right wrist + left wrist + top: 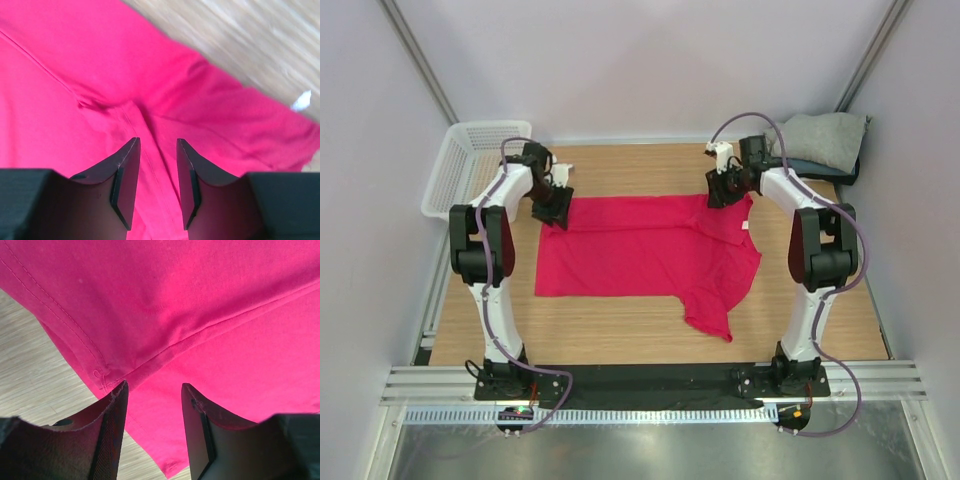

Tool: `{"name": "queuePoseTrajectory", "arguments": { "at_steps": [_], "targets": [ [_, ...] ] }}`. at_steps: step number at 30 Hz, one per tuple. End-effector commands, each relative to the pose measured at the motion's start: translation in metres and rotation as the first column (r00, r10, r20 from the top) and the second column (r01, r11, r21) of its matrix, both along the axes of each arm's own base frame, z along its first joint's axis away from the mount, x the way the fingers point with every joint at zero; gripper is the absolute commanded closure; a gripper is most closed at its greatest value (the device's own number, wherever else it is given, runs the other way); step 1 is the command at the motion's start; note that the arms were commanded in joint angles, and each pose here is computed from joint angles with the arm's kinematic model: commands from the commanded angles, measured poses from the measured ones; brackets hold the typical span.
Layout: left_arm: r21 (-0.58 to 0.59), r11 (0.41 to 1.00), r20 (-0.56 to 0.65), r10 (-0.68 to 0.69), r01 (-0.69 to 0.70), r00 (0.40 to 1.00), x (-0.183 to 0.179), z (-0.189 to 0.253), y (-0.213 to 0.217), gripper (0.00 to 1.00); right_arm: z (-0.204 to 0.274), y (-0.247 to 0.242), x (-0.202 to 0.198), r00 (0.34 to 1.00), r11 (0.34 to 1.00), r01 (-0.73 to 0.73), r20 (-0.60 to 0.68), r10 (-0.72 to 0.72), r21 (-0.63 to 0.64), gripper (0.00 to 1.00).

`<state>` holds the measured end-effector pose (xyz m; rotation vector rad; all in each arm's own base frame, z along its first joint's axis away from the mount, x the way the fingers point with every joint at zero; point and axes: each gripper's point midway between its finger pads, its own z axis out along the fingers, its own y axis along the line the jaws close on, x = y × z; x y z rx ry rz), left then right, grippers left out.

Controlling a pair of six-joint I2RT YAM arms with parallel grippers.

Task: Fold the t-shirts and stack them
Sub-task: Fold the tshirt

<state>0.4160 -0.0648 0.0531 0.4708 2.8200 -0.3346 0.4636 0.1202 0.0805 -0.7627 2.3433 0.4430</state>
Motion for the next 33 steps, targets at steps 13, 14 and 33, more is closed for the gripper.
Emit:
{"name": "queuePoseTrajectory", "arguments": {
  "at_steps": [13,14,33],
  "targets": [
    [0.008,1.0,-0.019,0.003,-0.003,1.0,-0.008,0.003,0.001,0.53,-0.013,0.039,-0.013,0.989,0.99,-0.108,-0.094,0.117,0.09,0.53],
    [0.008,1.0,-0.023,0.004,-0.004,1.0,-0.009,0.002,0.001,0.53,-0.015,0.038,-0.011,0.989,0.991,-0.106,-0.095,0.113,0.083,0.53],
    [0.005,1.0,-0.037,0.008,-0.008,0.999,-0.012,-0.001,0.0,0.53,-0.015,0.04,0.007,0.99,0.99,-0.114,-0.069,0.12,0.085,0.51]
  ]
}}
